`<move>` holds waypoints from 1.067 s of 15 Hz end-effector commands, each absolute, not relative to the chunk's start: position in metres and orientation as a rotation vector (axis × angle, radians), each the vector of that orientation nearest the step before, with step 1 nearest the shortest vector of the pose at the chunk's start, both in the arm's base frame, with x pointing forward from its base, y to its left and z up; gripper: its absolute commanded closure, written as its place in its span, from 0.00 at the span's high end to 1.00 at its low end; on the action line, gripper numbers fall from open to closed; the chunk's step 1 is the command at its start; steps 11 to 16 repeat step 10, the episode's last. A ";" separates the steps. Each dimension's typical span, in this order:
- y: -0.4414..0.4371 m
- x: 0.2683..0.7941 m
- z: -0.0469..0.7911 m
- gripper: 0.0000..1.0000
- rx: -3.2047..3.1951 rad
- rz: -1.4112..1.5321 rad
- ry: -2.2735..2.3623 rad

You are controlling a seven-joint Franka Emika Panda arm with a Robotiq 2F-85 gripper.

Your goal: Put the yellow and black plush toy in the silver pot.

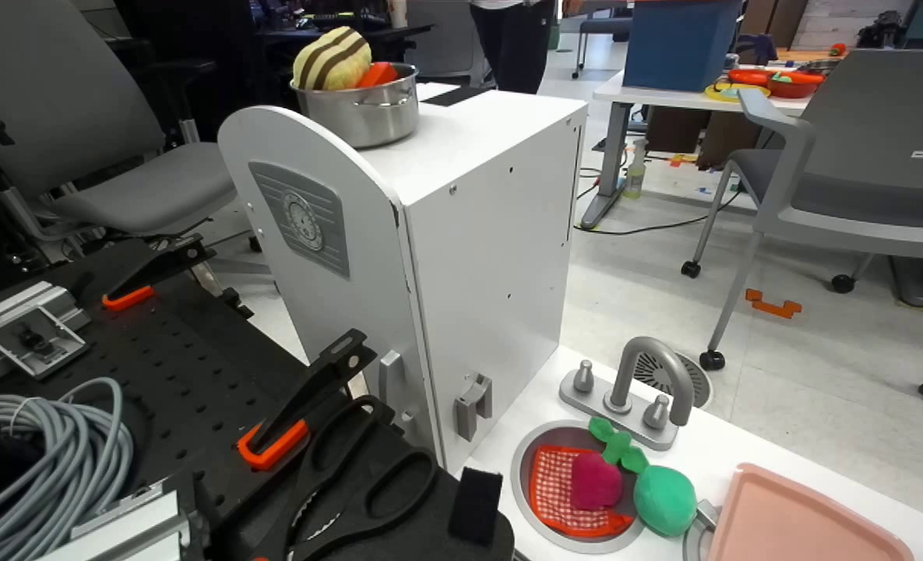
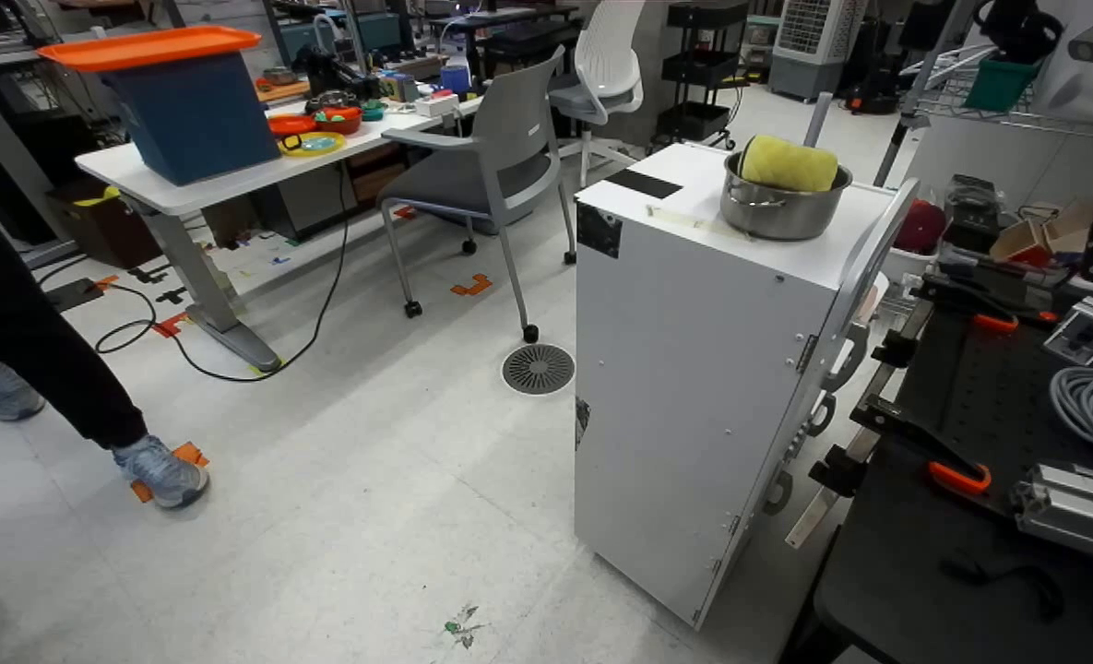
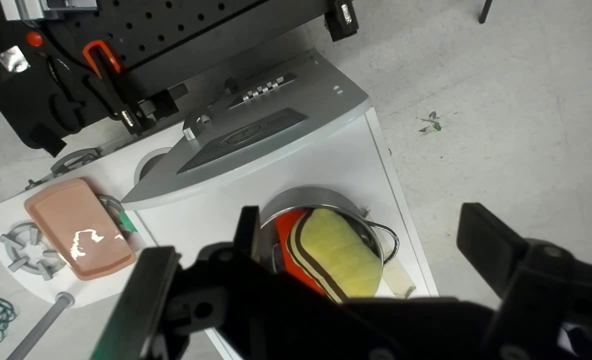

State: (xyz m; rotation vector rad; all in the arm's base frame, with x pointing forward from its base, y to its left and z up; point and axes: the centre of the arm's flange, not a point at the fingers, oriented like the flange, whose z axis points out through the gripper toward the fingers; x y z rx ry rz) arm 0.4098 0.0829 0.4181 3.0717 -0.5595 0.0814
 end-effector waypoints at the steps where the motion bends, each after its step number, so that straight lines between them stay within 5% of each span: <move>1: 0.082 0.410 0.417 1.00 3.071 0.077 -0.561; 16: 0.082 0.411 0.414 1.00 3.069 0.069 -0.563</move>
